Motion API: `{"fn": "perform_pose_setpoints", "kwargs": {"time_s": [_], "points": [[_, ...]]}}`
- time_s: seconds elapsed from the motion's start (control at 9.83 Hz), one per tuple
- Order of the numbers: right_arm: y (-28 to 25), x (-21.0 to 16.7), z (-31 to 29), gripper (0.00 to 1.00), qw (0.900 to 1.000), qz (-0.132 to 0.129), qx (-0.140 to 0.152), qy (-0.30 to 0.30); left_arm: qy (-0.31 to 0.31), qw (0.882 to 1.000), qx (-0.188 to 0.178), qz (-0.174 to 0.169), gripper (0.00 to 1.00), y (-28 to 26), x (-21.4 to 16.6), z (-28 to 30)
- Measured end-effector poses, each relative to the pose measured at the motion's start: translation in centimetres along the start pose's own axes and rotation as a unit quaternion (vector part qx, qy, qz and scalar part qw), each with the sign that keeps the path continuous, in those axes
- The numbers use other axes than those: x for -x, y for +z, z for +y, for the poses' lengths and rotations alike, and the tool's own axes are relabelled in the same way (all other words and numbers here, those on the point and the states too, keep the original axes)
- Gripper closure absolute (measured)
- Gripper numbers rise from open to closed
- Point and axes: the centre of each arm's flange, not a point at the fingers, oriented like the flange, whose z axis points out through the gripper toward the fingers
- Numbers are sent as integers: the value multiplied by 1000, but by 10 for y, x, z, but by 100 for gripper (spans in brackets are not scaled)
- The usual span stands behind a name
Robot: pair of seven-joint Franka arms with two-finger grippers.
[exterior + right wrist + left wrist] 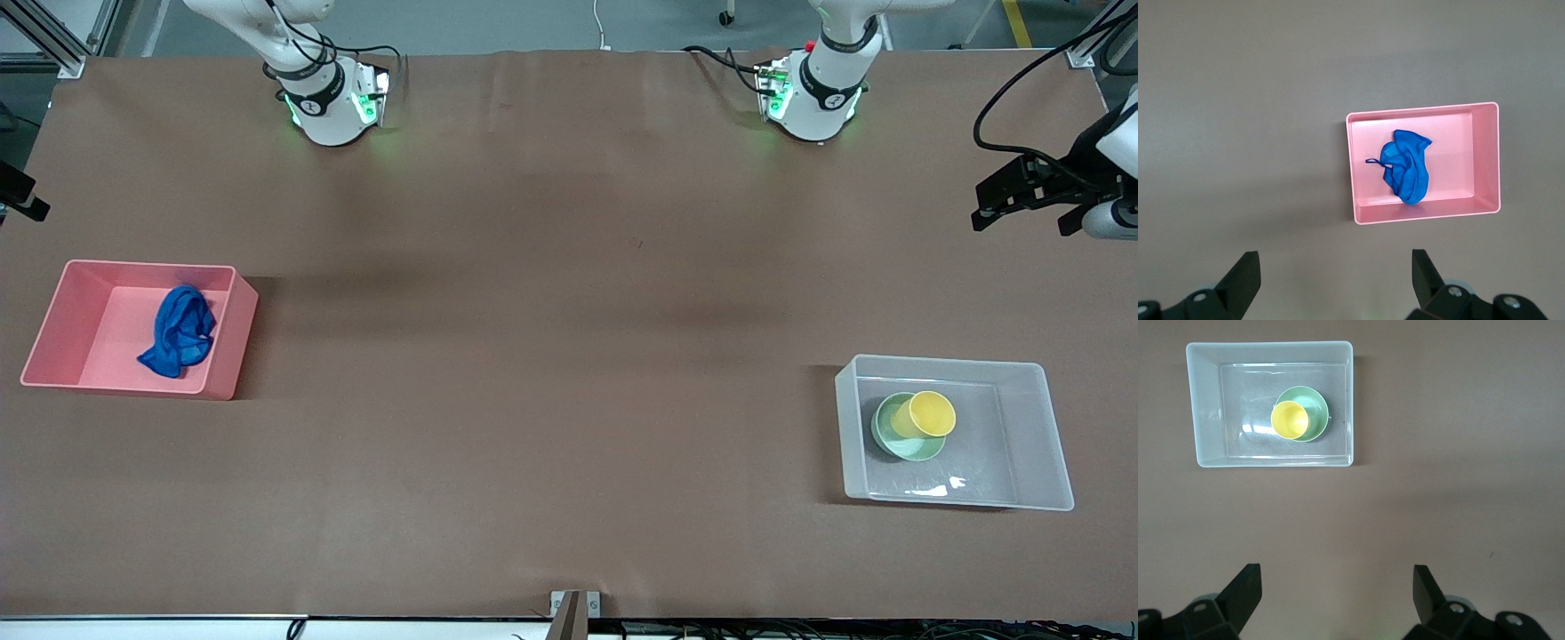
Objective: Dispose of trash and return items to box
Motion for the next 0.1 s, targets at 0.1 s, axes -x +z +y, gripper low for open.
{"fn": "perform_pose_setpoints", "kwargs": {"time_s": [0.1], "points": [[0,0,0,0,1000,0,0,0,0,1000,0,0,0,0,0,0]]}}
